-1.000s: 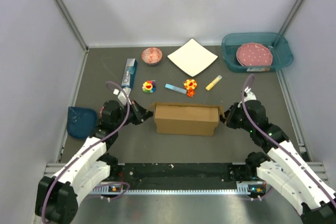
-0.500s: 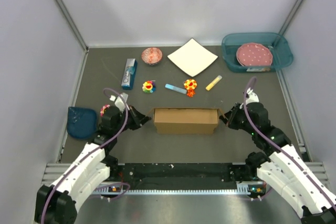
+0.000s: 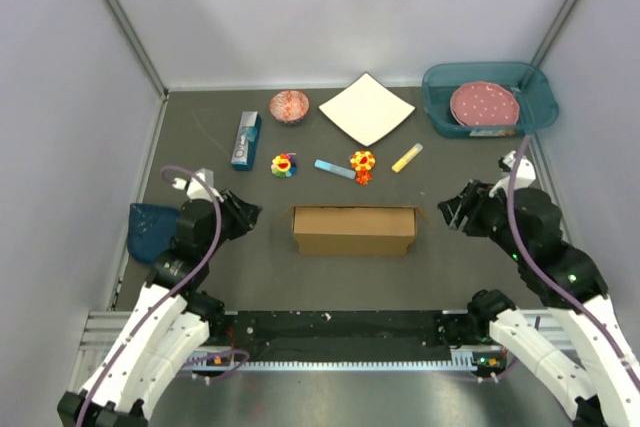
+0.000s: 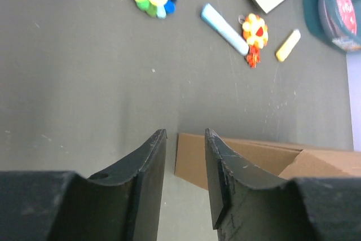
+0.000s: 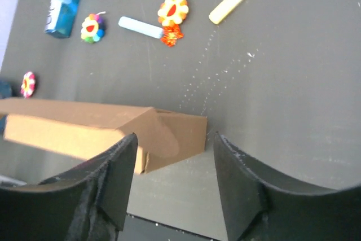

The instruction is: Fold the paper box

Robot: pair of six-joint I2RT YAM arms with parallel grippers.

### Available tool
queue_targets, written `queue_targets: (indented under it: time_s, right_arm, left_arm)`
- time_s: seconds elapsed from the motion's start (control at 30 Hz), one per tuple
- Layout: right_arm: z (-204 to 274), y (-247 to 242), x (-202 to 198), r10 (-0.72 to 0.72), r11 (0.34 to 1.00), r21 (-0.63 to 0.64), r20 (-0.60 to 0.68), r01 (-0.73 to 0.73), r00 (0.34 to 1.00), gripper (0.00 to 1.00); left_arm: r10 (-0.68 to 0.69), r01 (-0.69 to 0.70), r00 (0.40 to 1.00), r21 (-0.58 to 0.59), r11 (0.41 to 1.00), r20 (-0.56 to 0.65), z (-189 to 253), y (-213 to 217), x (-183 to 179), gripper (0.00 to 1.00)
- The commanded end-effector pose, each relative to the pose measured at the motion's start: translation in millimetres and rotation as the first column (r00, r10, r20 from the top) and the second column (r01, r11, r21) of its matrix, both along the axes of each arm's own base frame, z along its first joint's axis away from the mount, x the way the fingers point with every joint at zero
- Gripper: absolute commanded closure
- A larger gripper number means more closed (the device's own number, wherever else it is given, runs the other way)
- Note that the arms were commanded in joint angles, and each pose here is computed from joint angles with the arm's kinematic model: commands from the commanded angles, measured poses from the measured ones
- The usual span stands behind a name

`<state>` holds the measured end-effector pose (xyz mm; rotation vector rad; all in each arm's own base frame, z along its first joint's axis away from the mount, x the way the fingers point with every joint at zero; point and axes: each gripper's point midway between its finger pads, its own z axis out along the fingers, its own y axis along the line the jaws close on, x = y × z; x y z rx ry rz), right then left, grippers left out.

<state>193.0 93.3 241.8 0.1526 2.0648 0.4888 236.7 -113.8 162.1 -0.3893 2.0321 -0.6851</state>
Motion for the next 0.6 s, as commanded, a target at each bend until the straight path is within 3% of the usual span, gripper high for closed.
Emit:
queue_targets:
  time_s: [0.0,0.17,0.57]
  right_arm:
    - [24,8,-21,0.163,0.986,-0.048,0.058,-0.16,0.985,0.4]
    - [9,26,-28,0.309,0.949,-0.075,0.004,-0.307,0.951,0.37]
    - [-11,41,-20,0.384,0.918,-0.086,-0.058,-0.387,0.922,0.39]
  left_arm:
    - [0.139,-0.147,0.984,0.069,0.987,0.111,40,34,0,0.59]
    - [0.073,-0.085,0.981,0.061,0.994,0.182,64,27,-7,0.56]
    - [-0.063,0.055,0.958,0.035,0.998,0.279,85,7,-19,0.53]
